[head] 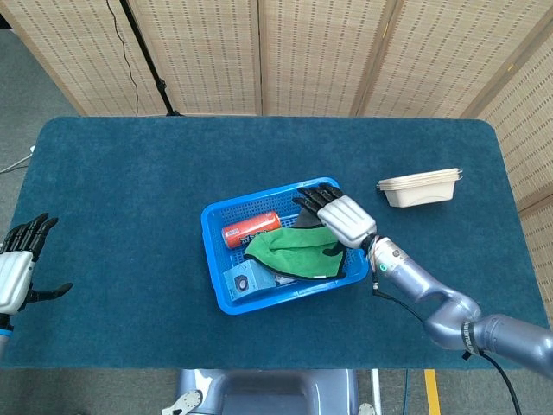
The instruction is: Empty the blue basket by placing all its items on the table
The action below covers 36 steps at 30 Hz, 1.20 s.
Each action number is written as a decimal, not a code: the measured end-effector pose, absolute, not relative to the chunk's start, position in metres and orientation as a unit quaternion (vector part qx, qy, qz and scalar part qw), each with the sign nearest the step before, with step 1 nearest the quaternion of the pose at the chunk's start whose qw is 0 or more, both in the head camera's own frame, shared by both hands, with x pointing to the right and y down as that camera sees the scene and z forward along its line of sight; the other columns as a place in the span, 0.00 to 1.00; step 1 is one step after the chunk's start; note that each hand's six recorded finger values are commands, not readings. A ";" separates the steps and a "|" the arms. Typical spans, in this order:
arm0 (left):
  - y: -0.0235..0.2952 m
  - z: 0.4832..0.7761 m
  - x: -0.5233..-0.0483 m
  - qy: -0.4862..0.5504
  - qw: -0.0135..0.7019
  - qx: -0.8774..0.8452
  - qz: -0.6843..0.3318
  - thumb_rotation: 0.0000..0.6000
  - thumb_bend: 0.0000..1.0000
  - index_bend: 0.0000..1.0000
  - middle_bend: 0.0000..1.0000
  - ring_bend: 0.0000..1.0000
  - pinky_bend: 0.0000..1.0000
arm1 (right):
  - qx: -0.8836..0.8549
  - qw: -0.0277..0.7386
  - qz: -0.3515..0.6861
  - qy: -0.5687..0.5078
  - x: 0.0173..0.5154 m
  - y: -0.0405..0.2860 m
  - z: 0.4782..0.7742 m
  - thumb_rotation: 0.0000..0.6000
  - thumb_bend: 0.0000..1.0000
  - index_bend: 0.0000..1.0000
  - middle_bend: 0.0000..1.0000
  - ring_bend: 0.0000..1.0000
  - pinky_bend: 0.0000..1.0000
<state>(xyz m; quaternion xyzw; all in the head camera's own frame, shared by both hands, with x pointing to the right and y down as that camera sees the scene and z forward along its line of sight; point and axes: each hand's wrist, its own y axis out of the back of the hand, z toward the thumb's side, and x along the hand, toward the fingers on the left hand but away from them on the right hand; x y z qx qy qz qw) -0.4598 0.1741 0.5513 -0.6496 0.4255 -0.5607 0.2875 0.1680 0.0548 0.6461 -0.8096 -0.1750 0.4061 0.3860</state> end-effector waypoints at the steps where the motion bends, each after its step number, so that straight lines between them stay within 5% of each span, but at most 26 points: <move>1: 0.174 0.551 -0.460 0.426 0.287 -0.649 -0.561 1.00 0.11 0.00 0.00 0.00 0.00 | -0.811 0.383 0.408 -0.168 0.164 0.056 0.651 1.00 0.00 0.00 0.00 0.00 0.00; 11: 0.170 0.555 -0.464 0.426 0.279 -0.648 -0.566 1.00 0.11 0.00 0.00 0.00 0.00 | -0.802 0.374 0.449 -0.125 0.140 0.061 0.702 1.00 0.02 0.17 0.04 0.00 0.08; 14: 0.170 0.556 -0.464 0.425 0.278 -0.649 -0.567 1.00 0.11 0.00 0.00 0.00 0.00 | -0.796 0.379 0.457 -0.118 0.139 0.062 0.712 1.00 0.33 0.36 0.21 0.10 0.26; 16: 0.170 0.556 -0.464 0.425 0.278 -0.649 -0.566 1.00 0.11 0.00 0.00 0.00 0.00 | -0.793 0.379 0.462 -0.118 0.139 0.063 0.718 1.00 0.64 0.54 0.38 0.28 0.47; 19: 0.170 0.555 -0.465 0.426 0.278 -0.648 -0.566 1.00 0.10 0.00 0.00 0.00 0.00 | -0.793 0.373 0.463 -0.129 0.137 0.063 0.724 1.00 0.86 0.64 0.51 0.45 0.64; 25: 0.171 0.556 -0.465 0.426 0.277 -0.649 -0.567 1.00 0.11 0.00 0.00 0.00 0.00 | -0.805 0.376 0.426 -0.174 0.133 0.059 0.707 1.00 0.91 0.65 0.53 0.49 0.69; 36: 0.173 0.556 -0.458 0.418 0.283 -0.655 -0.562 1.00 0.11 0.00 0.00 0.00 0.00 | -0.803 0.438 0.327 -0.237 0.140 0.051 0.618 1.00 0.92 0.65 0.54 0.50 0.69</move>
